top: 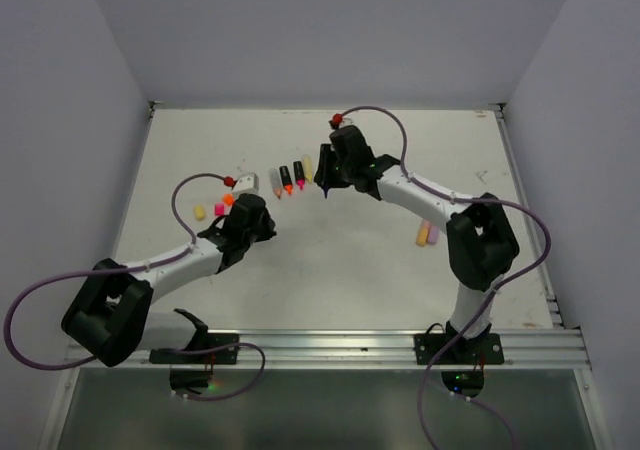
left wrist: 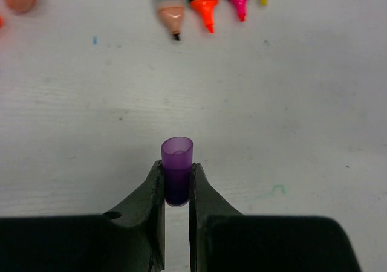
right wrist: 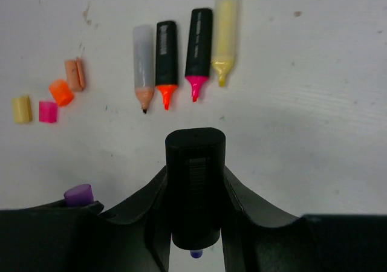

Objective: Open the pen caps

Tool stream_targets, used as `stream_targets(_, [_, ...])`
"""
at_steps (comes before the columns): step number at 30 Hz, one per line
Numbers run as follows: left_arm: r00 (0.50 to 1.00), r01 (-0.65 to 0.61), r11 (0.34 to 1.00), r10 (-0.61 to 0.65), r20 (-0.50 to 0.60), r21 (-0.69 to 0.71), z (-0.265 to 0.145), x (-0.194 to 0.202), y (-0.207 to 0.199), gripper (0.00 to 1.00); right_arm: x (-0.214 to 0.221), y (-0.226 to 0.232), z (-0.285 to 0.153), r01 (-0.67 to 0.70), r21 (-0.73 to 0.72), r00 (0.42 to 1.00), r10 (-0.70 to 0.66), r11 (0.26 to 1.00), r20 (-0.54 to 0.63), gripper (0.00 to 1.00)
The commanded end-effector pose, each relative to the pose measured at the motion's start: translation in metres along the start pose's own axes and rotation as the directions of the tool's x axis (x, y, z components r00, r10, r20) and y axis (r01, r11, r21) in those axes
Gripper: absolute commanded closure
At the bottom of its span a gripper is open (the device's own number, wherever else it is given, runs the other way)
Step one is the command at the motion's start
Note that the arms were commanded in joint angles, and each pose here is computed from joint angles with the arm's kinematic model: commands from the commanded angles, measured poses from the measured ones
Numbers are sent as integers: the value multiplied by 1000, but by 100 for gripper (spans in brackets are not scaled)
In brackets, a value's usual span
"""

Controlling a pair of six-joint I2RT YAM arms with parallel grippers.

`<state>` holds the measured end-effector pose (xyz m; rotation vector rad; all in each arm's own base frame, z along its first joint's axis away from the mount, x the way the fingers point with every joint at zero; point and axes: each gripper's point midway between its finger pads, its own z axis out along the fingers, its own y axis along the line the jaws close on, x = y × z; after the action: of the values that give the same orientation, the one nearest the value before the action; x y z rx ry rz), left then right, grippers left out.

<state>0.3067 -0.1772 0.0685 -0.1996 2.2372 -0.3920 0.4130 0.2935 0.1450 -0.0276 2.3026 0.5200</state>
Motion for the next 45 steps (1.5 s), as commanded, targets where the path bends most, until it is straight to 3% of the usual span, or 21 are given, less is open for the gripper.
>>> stream_targets(1, [1000, 21, 988, -18, 25, -155, -11, 6, 41, 100, 38, 31, 15, 58, -84, 996, -64, 995, -69, 100])
stream_targets(6, [999, 41, 983, -37, 22, -177, -10, 10, 50, 100, 83, 61, 41, 48, -130, 987, -67, 990, -143, 100])
stream_targets(14, [998, 60, 965, -58, 14, -256, -6, 21, 74, 98, 119, 91, 57, 96, -178, 967, -134, 979, -217, 100])
stream_targets(22, [998, 63, 969, -62, 12, -239, 4, 23, 72, 71, 125, 96, 70, 113, -172, 961, -151, 979, -229, 100])
stream_targets(32, [996, 92, 951, -91, 19, -294, 1, 26, 85, 46, 131, 80, 72, 165, -103, 953, -185, 981, -239, 73])
stream_targets(35, [995, 102, 955, -96, 34, -277, -1, 21, 81, 44, 131, 79, 72, 174, -99, 952, -193, 980, -239, 61])
stream_targets(41, [991, 110, 969, -91, 95, -222, -13, -1, 69, 41, 124, 82, 73, 183, -101, 953, -202, 978, -224, 51])
stream_targets(45, [981, 130, 980, -106, 159, -148, -27, -24, 54, 40, 115, 83, 68, 193, -88, 956, -208, 977, -206, 50])
